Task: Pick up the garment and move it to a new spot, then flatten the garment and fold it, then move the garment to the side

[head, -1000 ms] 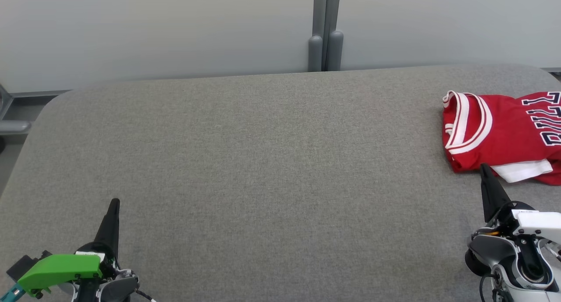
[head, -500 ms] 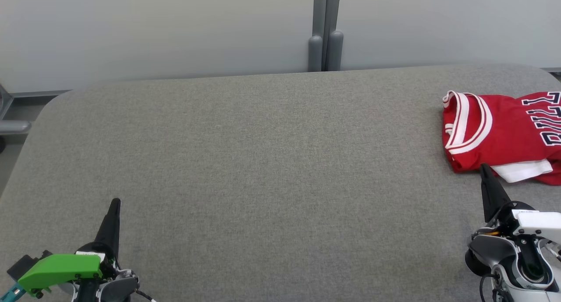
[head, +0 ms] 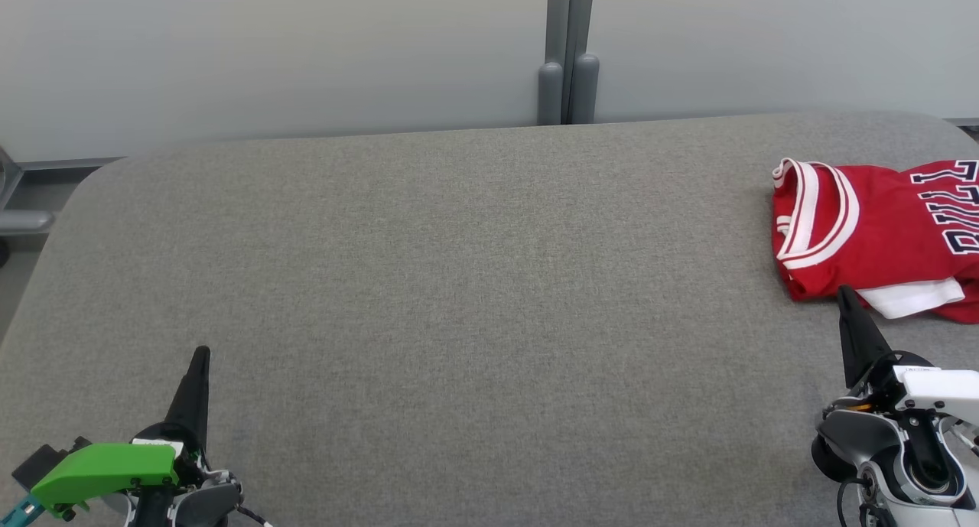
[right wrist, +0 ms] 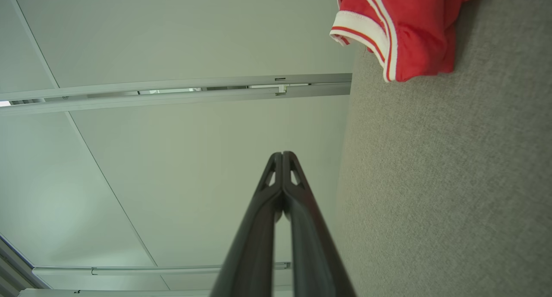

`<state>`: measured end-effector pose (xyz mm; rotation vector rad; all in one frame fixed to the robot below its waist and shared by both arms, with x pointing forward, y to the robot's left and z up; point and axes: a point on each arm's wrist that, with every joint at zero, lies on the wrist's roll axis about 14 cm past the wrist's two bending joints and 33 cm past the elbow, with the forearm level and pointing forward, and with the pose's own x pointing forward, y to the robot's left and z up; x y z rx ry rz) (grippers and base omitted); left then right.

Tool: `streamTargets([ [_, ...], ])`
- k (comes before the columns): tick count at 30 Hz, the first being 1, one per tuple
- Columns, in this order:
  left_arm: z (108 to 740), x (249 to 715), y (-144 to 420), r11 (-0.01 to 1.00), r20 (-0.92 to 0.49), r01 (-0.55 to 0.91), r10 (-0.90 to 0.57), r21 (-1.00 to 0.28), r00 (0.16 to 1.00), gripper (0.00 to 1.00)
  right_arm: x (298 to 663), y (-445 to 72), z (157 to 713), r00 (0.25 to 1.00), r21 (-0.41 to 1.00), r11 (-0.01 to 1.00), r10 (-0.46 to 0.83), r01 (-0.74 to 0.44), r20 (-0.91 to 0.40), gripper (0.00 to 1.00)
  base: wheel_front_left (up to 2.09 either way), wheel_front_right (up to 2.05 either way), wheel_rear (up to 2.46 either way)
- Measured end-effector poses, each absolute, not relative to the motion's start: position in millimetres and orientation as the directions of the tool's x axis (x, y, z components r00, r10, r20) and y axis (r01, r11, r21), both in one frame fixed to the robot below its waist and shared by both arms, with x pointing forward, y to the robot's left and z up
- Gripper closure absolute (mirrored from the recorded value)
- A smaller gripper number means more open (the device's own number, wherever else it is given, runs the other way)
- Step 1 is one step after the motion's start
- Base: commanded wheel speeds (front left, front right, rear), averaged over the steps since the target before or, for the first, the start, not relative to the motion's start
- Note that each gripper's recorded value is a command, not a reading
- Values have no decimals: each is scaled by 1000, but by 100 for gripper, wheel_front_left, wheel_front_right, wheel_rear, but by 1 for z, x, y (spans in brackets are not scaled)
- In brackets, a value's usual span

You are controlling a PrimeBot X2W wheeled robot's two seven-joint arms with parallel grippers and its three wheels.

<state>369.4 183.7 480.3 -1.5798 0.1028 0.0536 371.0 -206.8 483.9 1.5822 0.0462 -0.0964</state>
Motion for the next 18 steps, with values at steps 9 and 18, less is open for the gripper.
streamTargets([
  [9, 480, 369, 184, -9, -99, -99, -31, -995, 995, 100, 371, -207, 484, 995, 996, -14, -32, 90, -91, 100, 0, 0, 0],
  [18, 480, 369, 184, -9, -99, -99, -31, -995, 995, 100, 371, -207, 484, 995, 996, -15, -32, 90, -91, 100, 0, 0, 0],
])
